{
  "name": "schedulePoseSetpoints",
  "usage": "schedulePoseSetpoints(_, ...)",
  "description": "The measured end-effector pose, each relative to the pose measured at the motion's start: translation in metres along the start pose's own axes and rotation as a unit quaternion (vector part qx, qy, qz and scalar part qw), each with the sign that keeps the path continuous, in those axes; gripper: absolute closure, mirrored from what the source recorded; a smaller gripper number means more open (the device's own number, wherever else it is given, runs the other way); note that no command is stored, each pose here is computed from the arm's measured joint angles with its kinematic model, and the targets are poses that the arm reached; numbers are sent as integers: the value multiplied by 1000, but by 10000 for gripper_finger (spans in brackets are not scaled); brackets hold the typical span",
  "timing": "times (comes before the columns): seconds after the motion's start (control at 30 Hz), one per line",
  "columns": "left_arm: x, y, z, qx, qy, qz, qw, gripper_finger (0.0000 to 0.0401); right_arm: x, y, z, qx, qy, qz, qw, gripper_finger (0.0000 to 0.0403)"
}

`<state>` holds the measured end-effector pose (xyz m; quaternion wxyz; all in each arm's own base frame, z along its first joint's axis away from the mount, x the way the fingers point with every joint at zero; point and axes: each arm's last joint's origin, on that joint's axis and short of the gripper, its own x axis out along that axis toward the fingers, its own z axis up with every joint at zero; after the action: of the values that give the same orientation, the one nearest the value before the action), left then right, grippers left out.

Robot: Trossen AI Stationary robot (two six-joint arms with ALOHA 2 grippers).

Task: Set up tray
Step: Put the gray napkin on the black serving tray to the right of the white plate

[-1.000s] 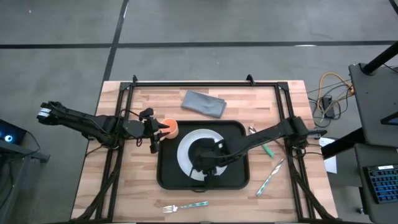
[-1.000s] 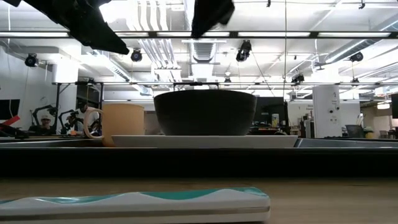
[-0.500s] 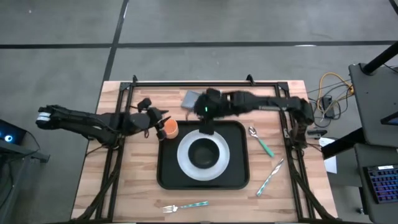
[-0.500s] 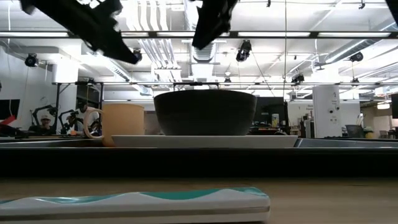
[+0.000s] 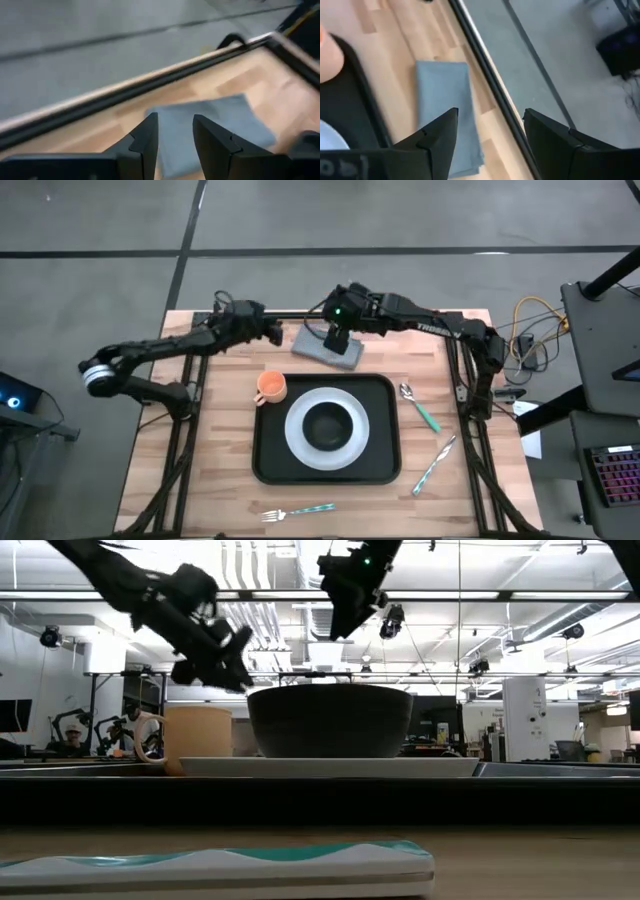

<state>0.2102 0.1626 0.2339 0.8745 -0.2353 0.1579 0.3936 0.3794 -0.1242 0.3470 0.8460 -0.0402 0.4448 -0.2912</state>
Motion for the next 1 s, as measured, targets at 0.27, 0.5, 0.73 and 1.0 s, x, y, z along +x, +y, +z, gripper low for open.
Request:
schedulePoseSetpoints(0.27,64,-11,13,-2,165,39,986,298,3,-19,-1,23,3,-15,1000,186)
schedulePoseSetpoints(0.5,82,-16,20,7,258,65,964,298,-7,-24,-1,6,-7,-16,1000,186)
schedulePoseSetpoints(0.73,83,-17,16,-23,263,18,964,298,-24,-32,1,-14,-30,-20,999,186)
schedulePoseSetpoints(1.0,84,-15,18,-60,260,18,964,298,-40,-37,0,-15,-47,-19,999,186)
